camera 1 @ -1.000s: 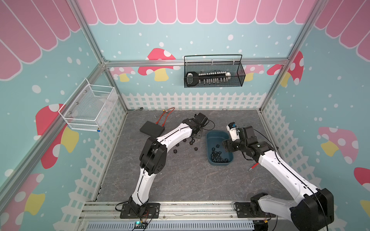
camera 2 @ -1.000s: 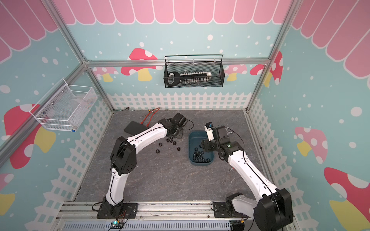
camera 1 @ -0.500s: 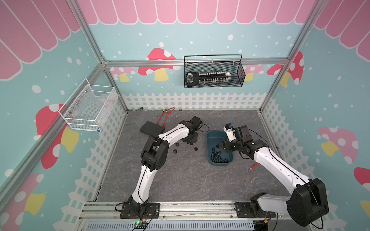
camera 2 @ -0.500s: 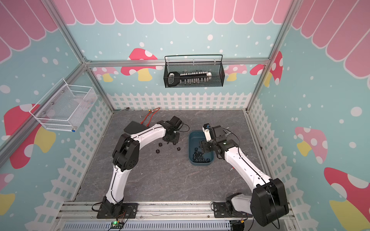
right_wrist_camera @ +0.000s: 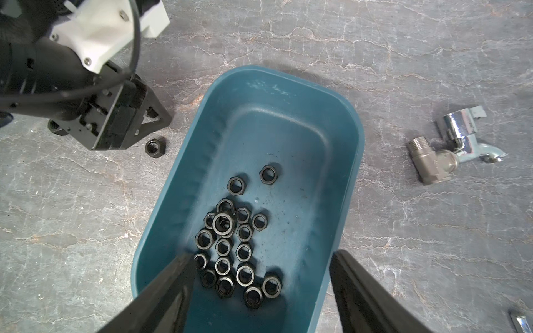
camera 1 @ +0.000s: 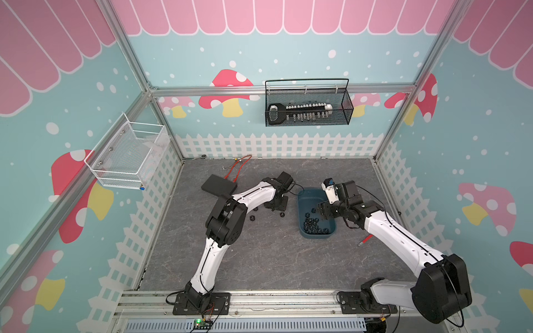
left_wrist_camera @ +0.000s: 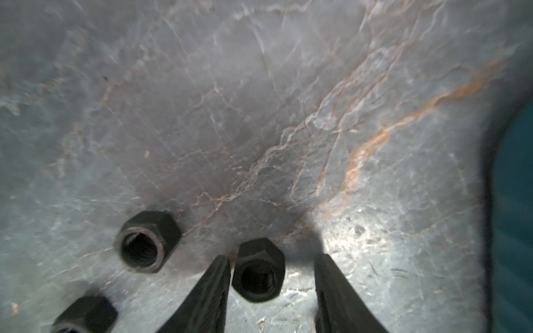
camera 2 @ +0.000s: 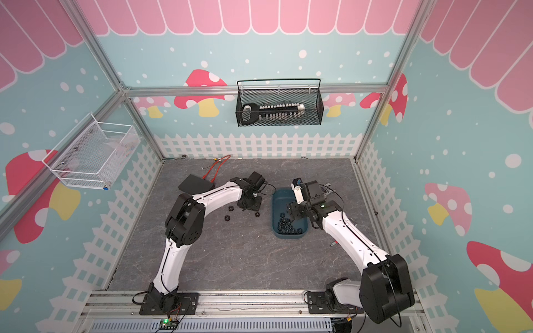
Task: Put the nuts on the desktop into the storage box
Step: Pick up the nut from the center of the board.
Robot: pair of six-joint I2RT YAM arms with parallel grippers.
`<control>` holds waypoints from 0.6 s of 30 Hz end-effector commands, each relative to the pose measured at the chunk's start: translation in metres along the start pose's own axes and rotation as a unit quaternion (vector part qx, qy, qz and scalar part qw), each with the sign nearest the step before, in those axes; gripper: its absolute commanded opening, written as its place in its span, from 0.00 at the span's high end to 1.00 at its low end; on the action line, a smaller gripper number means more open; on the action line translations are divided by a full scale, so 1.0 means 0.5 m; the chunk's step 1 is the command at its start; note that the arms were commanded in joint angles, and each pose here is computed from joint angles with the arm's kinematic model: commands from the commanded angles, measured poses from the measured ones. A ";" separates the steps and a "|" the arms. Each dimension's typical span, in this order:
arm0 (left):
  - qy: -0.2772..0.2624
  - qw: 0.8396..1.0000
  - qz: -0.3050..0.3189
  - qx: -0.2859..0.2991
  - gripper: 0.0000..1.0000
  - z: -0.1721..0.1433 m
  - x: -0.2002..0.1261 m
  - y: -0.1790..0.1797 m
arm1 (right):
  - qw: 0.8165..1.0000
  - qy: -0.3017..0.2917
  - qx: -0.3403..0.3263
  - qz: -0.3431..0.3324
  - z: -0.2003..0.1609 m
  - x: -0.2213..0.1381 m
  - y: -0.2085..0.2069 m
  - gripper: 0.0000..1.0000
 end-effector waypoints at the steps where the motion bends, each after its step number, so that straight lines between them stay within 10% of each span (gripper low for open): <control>1: 0.024 1.000 0.010 0.008 0.53 -0.022 0.033 0.002 | 1.000 0.008 -0.005 -0.005 -0.010 0.010 0.001 0.20; 18: -0.039 0.999 0.029 0.008 1.00 0.012 -0.046 -0.012 | 0.999 -0.024 0.004 -0.042 0.005 -0.034 -0.012 0.20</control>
Point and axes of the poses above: each gripper's point midway between its finger pads, its own x axis out along the fingers, its own y axis along the line the jaws close on, z = x × y, the point moved 8 cm from there along -x, back along the fingers
